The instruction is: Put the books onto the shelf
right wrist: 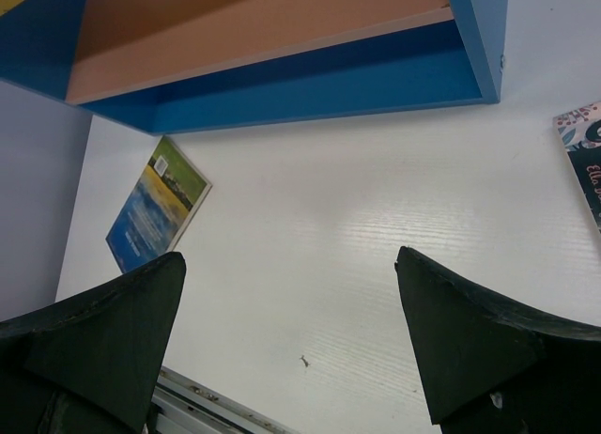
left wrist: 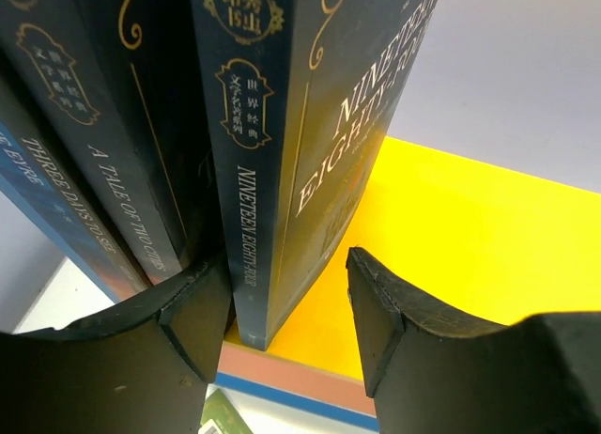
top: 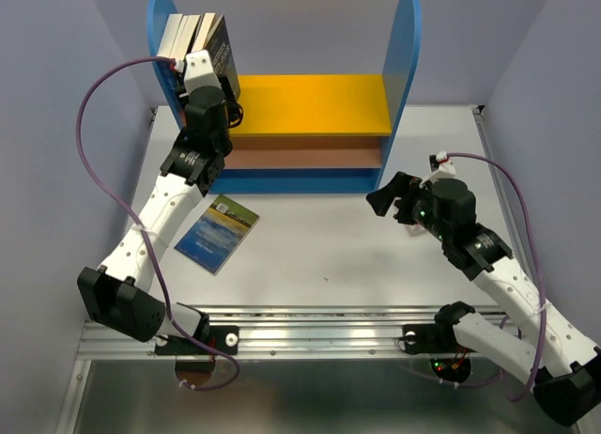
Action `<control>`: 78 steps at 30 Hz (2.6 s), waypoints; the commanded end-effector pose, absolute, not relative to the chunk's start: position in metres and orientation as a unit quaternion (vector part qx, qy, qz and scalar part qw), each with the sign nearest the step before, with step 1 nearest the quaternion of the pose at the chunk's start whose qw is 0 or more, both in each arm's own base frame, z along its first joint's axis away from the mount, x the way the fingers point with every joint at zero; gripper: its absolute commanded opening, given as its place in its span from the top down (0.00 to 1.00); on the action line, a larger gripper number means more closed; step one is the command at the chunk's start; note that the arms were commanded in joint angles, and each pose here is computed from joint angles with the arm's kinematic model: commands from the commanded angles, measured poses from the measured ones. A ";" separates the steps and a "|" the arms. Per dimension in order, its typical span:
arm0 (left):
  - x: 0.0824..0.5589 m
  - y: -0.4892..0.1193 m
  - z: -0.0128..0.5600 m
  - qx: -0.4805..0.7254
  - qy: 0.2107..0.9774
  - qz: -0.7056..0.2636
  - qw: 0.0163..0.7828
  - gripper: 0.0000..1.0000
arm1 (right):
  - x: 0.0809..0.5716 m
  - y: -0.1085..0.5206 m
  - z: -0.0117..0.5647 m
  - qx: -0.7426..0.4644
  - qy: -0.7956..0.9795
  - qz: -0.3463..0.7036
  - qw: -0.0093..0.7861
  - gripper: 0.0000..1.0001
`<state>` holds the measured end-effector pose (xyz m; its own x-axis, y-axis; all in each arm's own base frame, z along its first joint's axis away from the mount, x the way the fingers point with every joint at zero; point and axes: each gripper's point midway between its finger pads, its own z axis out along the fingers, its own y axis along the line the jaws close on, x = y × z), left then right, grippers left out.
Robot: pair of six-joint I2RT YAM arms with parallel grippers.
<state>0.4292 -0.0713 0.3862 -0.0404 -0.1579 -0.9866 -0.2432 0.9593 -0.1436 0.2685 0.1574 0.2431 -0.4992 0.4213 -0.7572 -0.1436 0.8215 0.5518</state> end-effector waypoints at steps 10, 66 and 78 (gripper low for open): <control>0.390 -0.038 0.437 -0.203 0.689 0.025 0.695 0.31 | 0.271 0.161 0.246 0.082 0.816 0.291 0.492 0.00; 0.234 -0.208 0.141 -0.131 0.805 -0.373 0.442 0.65 | 0.341 -0.116 0.116 0.437 0.805 -0.050 0.399 0.00; 0.239 -0.206 0.132 -0.131 0.818 -0.345 0.441 0.49 | 0.479 -0.148 0.078 0.344 0.864 0.000 0.368 0.00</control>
<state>0.2265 -0.1997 0.1019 -0.6300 -0.4912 -0.6015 0.0490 0.7478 -0.6621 0.4492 -0.1595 0.0815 -0.4222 0.6301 -0.6517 0.7003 0.6832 0.2069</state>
